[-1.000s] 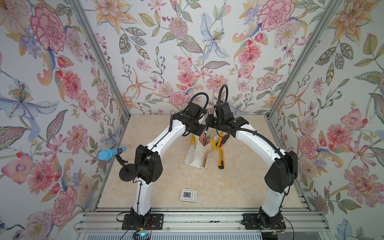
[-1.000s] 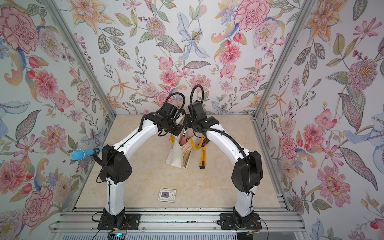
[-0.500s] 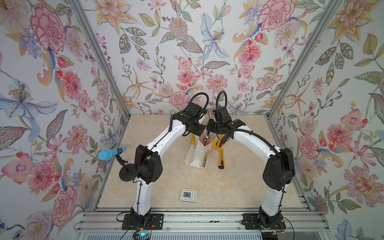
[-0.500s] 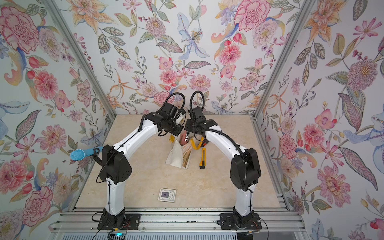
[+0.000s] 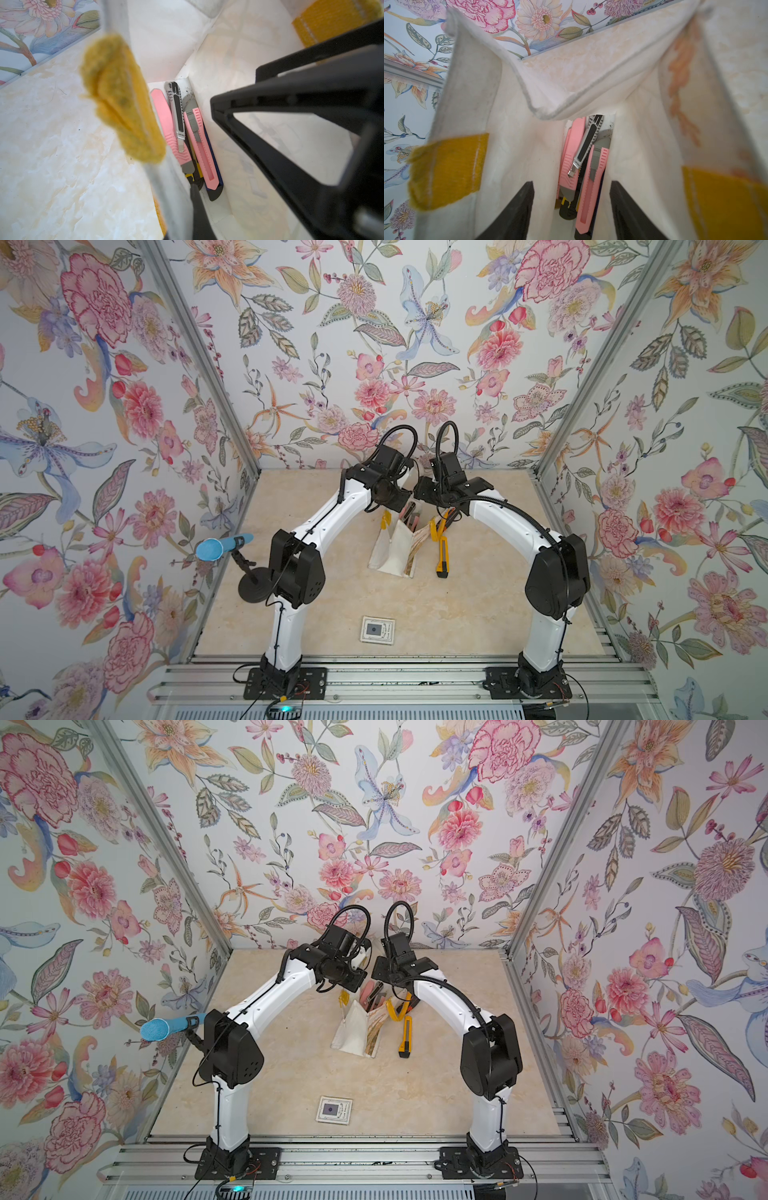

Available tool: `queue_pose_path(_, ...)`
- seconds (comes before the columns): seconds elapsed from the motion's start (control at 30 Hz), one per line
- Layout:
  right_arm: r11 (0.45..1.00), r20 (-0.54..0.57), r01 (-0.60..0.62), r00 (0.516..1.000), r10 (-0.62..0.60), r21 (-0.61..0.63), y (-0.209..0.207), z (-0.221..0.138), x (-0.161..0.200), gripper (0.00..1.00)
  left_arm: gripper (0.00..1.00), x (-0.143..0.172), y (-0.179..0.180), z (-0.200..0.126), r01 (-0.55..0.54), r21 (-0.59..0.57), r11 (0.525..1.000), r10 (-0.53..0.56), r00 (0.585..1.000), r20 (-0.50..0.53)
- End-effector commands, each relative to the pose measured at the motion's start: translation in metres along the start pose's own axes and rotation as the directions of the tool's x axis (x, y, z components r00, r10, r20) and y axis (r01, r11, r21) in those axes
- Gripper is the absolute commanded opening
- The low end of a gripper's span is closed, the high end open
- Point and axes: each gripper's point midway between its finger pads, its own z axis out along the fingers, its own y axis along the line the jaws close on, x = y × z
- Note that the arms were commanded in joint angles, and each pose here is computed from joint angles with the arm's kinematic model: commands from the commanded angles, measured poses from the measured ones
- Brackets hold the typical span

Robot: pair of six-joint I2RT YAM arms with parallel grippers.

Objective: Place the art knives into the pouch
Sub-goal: Place the utility knife in the pouch, then pick up the utility knife at the center of the board.

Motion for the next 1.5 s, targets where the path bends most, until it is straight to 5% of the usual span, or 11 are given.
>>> queue_pose_path(0.0, 0.996, 0.172, 0.036, 0.985, -0.02, -0.087, 0.022, -0.055, -0.055, 0.66, 0.0, -0.015, -0.001, -0.017, -0.007, 0.004, 1.0, 0.006, 0.998, 0.058)
queue_pose_path(0.2, 0.995, 0.286, -0.024, 0.957, 0.051, -0.096, 0.001, -0.097, -0.092, 0.75, 0.0, -0.019, 0.004, -0.016, 0.005, -0.003, 1.0, -0.004, 0.998, 0.067)
queue_pose_path(0.37, 0.985, 0.244, -0.167, 0.955, 0.169, -0.03, -0.05, -0.083, -0.081, 0.75, 0.0, -0.018, 0.016, -0.019, 0.03, -0.021, 0.999, -0.028, 0.997, 0.07)
queue_pose_path(0.67, 0.973, 0.005, -0.126, 0.992, 0.127, 0.194, -0.107, -0.031, 0.005, 0.76, 0.0, -0.01, 0.026, -0.023, 0.063, -0.042, 0.997, -0.06, 0.996, 0.07)
queue_pose_path(0.93, 0.965, -0.247, -0.034, 0.964, 0.101, 0.26, -0.133, -0.002, 0.104, 0.74, 0.0, -0.005, 0.037, -0.024, 0.081, -0.05, 0.995, -0.077, 0.995, 0.062)
queue_pose_path(1.17, 0.953, -0.385, 0.088, 0.922, 0.033, 0.292, -0.134, 0.016, 0.165, 0.69, 0.0, -0.005, 0.04, -0.024, 0.066, -0.043, 0.997, -0.064, 0.997, 0.048)
queue_pose_path(1.3, 0.945, -0.437, 0.105, 0.898, 0.043, 0.311, -0.137, 0.023, 0.192, 0.55, 0.0, -0.004, 0.038, -0.023, 0.052, -0.03, 0.998, -0.051, 0.998, 0.035)
queue_pose_path(1.47, 0.933, -0.45, 0.115, 0.891, 0.054, 0.34, -0.142, 0.025, 0.205, 0.54, 0.0, -0.003, 0.038, -0.024, 0.041, -0.027, 0.999, -0.04, 0.999, 0.03)
